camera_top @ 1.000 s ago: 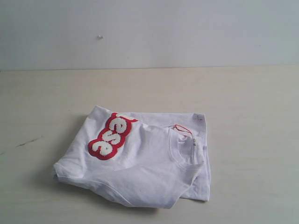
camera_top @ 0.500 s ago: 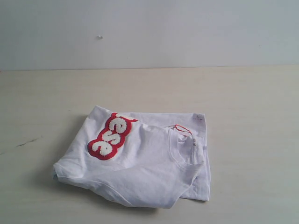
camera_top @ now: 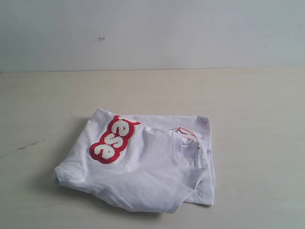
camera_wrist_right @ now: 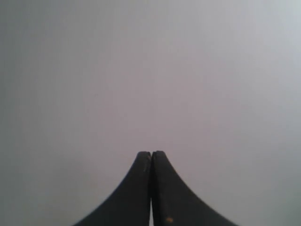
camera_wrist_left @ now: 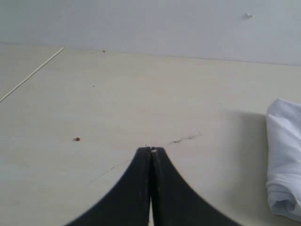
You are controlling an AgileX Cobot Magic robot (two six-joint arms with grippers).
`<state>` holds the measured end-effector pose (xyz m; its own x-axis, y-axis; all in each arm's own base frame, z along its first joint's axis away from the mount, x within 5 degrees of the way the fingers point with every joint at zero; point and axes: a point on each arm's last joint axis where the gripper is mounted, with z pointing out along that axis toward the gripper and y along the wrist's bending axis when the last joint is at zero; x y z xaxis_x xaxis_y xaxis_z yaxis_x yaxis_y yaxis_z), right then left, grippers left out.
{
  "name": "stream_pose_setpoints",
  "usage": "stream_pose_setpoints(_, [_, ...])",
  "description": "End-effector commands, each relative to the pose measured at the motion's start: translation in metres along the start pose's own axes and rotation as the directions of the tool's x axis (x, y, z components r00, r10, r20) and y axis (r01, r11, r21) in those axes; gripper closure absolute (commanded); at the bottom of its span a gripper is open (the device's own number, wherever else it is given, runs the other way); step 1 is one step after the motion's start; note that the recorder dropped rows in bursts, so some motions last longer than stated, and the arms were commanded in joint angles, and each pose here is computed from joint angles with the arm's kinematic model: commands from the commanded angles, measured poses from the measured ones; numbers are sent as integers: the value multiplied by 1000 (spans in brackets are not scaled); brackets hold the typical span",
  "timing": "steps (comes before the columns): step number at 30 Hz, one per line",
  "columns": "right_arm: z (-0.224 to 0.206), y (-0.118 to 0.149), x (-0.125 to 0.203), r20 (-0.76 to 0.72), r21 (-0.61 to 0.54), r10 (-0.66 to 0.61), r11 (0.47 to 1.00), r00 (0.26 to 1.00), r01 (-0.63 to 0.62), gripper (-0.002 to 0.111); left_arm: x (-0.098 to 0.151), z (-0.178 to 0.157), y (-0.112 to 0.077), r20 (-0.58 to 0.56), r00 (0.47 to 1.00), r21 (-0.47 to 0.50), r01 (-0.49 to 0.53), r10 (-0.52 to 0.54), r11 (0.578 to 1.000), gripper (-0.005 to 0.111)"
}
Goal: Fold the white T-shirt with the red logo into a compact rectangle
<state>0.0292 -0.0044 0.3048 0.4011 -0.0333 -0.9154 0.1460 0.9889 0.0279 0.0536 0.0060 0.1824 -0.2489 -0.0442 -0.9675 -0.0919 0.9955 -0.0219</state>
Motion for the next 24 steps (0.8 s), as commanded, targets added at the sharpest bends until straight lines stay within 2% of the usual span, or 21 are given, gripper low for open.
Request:
stream_pose_setpoints(1, [-1,0,30,-79,-13,10,1000,997,-11,108,-1,0,0,10,1000,-1,-3,3,1000,107])
stream_pose_setpoints(10, [-10,-1,87,-244,-19,14,1000,970,-20,108,-1,0,0,10,1000,-1,-3,3,1000,107])
stream_pose_setpoints(19, [-13,-3,97,-344,-18,-38,999,938,34,108,-1,0,0,10,1000,-1,-3,3,1000,107])
stream_pose_setpoints(24, [-21,-6,113,-522,-55,-149,988,840,141,108,-1,0,0,10,1000,-1,-3,3,1000,107])
